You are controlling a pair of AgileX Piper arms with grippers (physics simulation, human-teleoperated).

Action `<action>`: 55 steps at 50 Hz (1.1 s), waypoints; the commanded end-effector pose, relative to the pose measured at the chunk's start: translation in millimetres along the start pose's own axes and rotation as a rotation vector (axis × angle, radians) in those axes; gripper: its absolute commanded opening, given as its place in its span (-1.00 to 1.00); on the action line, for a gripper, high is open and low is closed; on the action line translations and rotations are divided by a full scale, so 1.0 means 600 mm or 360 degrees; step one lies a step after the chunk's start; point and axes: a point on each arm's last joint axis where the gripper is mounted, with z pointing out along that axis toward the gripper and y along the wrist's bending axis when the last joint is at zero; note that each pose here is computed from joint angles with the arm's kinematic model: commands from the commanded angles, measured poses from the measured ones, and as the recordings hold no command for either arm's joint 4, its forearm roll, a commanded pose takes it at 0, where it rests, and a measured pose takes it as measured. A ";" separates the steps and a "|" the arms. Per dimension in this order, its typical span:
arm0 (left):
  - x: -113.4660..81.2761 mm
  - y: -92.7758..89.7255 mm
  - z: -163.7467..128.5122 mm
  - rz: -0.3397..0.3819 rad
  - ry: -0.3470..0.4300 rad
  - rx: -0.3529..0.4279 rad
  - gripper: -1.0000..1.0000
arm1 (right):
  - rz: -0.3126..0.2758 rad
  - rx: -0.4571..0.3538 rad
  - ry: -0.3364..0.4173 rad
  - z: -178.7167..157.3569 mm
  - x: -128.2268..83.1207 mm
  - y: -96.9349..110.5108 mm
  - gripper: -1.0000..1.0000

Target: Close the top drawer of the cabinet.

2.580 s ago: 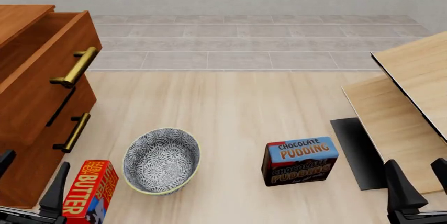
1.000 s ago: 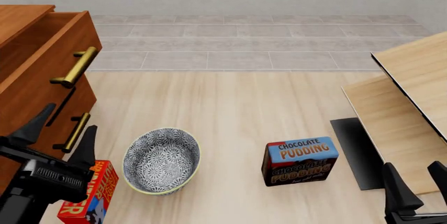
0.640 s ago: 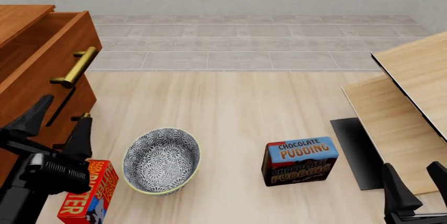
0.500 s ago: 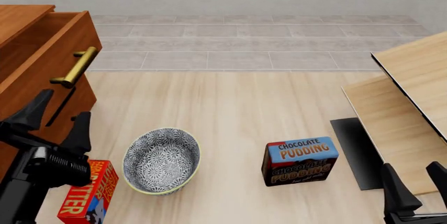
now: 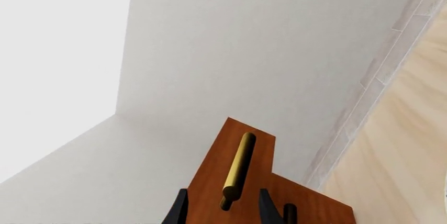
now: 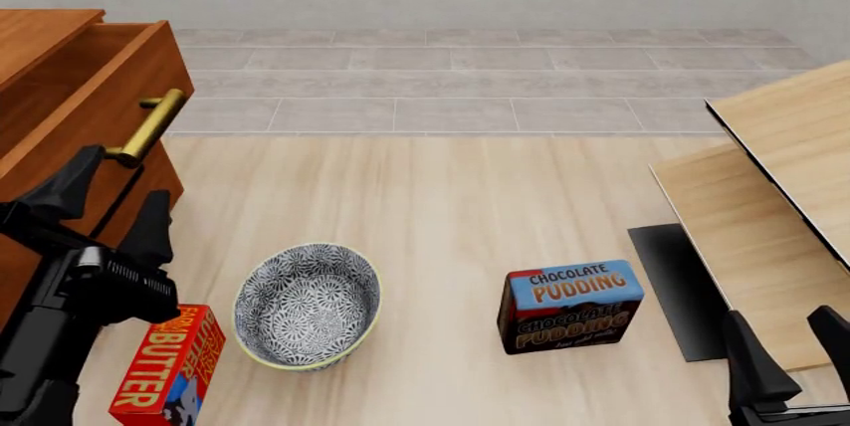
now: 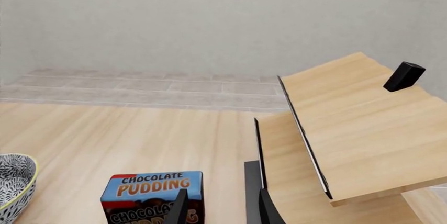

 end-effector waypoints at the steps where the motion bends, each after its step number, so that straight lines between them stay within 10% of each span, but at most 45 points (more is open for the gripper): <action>1: 0.005 -0.002 0.008 0.0015 0.0023 0.0006 1.00 | 0.0001 -0.0007 -0.0011 0.000 -0.001 0.000 1.00; 55: 0.036 0.000 0.031 0.0127 0.0164 -0.0003 1.00 | 0.0003 -0.0009 -0.0015 0.000 -0.002 0.000 1.00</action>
